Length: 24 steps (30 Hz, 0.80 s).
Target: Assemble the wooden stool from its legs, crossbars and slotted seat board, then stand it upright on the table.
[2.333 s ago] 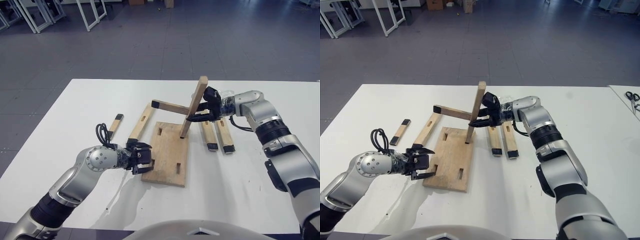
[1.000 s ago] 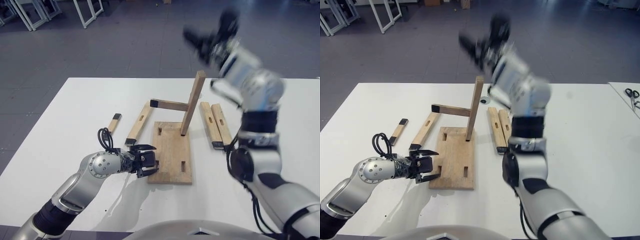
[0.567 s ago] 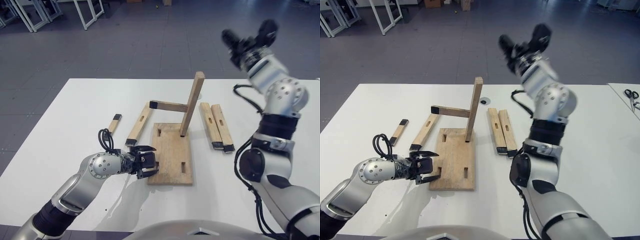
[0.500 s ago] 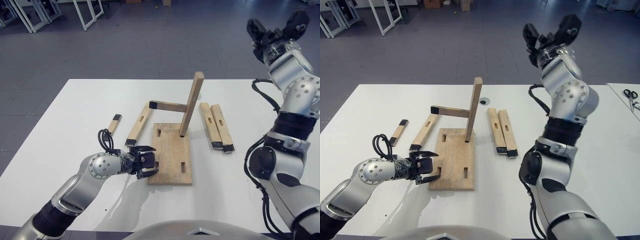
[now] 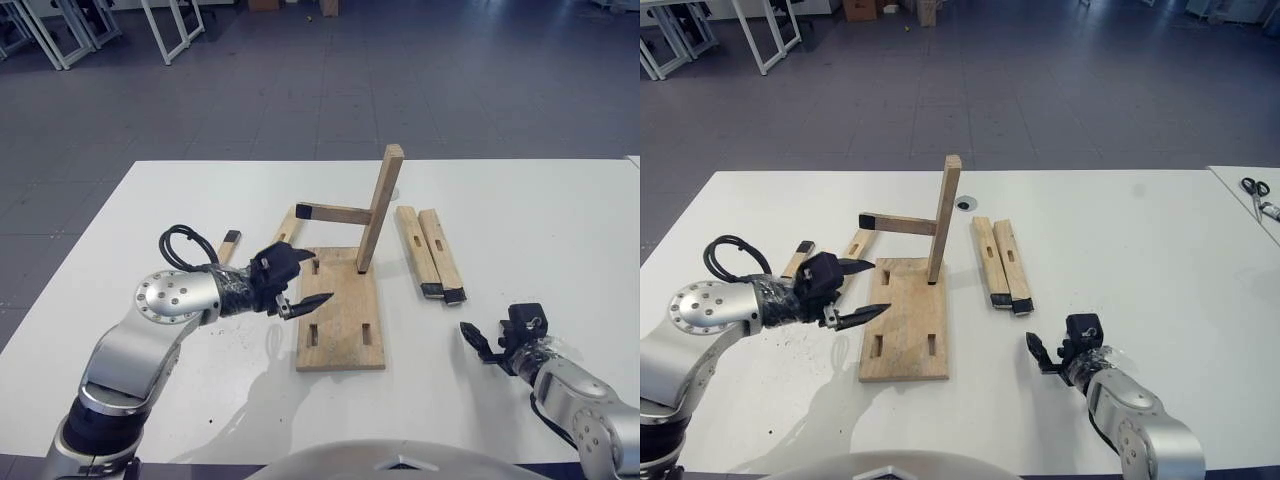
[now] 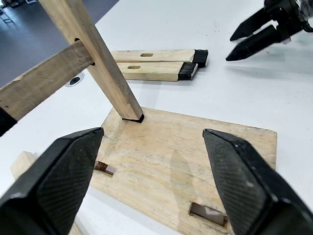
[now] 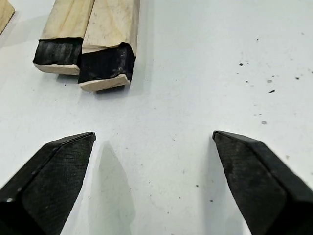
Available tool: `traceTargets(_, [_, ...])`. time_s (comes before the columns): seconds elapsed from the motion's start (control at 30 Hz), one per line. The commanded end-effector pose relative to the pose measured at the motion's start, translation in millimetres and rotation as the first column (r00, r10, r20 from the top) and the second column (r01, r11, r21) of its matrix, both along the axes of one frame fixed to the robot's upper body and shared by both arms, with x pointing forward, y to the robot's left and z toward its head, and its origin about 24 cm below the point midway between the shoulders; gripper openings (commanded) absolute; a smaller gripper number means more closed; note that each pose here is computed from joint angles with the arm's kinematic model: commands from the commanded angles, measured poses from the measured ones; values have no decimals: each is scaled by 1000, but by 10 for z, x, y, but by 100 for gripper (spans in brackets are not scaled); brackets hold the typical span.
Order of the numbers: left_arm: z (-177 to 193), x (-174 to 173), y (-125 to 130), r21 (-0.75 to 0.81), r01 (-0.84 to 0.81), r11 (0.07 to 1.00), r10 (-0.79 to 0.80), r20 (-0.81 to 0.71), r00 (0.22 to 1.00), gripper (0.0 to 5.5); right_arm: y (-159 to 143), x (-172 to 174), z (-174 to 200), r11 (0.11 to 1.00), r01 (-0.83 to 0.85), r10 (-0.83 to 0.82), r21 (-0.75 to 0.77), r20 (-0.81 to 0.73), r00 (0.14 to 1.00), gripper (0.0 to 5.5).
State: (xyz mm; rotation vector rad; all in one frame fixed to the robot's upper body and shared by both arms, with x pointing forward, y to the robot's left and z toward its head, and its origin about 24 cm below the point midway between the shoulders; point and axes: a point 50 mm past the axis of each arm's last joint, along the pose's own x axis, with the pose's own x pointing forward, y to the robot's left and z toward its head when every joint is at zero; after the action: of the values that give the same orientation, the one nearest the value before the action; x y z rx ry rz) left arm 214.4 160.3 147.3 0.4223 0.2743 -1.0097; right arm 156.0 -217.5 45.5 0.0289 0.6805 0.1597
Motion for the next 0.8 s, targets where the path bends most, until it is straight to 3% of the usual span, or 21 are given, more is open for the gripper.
traceTargets(0.03, [63,38,-50,-38,-12,999,12,5,1000,375,56,-121,-285,997,-81,78,-12,-126,989,442])
traceTargets(0.33, [5,78,-109,-21,0,1000,0,-21,1000,375,39,305,-609,998,-25,20,-60,-78,997,442])
traceTargets(0.53, [-21,86,-114,-17,-6,1000,5,-24,1000,375,108,536,-558,999,-47,46,-9,-28,999,442])
traceTargets(0.7, [-32,78,-131,-26,-5,1000,4,-33,999,375,244,497,-549,987,-156,157,31,-41,987,352])
traceTargets(0.8, [-43,79,-137,-44,-20,999,19,-38,999,375,199,523,-573,992,-123,124,36,-50,991,305])
